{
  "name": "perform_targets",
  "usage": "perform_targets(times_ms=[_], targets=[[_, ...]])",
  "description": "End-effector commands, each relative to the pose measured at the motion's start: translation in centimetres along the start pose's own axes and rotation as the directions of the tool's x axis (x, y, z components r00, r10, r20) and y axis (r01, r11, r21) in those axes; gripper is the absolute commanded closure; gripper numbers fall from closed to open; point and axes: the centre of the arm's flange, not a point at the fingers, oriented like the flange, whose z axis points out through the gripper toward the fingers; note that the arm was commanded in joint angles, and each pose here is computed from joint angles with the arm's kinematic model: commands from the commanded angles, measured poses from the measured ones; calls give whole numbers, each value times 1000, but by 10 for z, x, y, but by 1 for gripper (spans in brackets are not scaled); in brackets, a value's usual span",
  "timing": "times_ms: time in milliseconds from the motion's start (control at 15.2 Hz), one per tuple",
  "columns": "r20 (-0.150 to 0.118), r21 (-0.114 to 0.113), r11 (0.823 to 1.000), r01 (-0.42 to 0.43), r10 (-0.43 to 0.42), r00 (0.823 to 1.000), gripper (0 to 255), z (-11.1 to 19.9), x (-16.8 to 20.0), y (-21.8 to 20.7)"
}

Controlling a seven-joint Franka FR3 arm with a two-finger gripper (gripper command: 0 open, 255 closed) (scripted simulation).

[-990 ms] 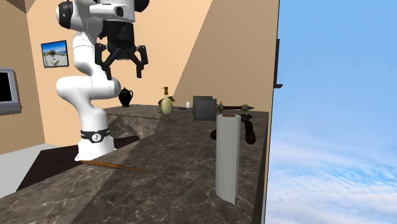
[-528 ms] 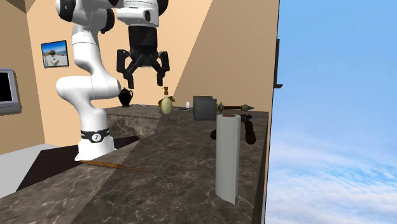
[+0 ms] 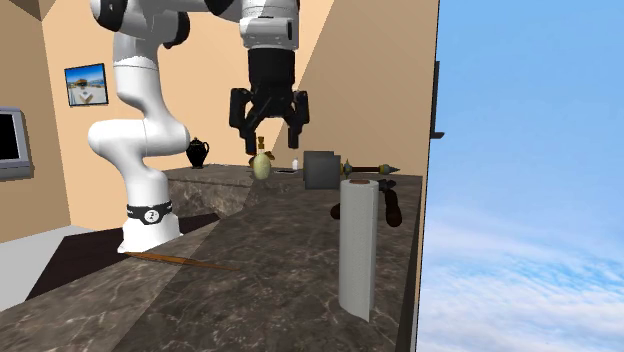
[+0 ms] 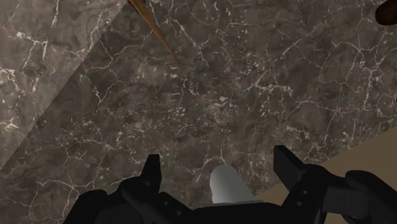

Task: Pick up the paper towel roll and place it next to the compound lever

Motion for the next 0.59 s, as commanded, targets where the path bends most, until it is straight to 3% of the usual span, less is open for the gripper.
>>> perform_targets(times_ms=[0, 528], targets=[[-8, -3, 1000, 11, -11, 1000, 0, 4, 27, -7], [-36, -18, 998, 58, -59, 998, 0, 19, 122, -42]])
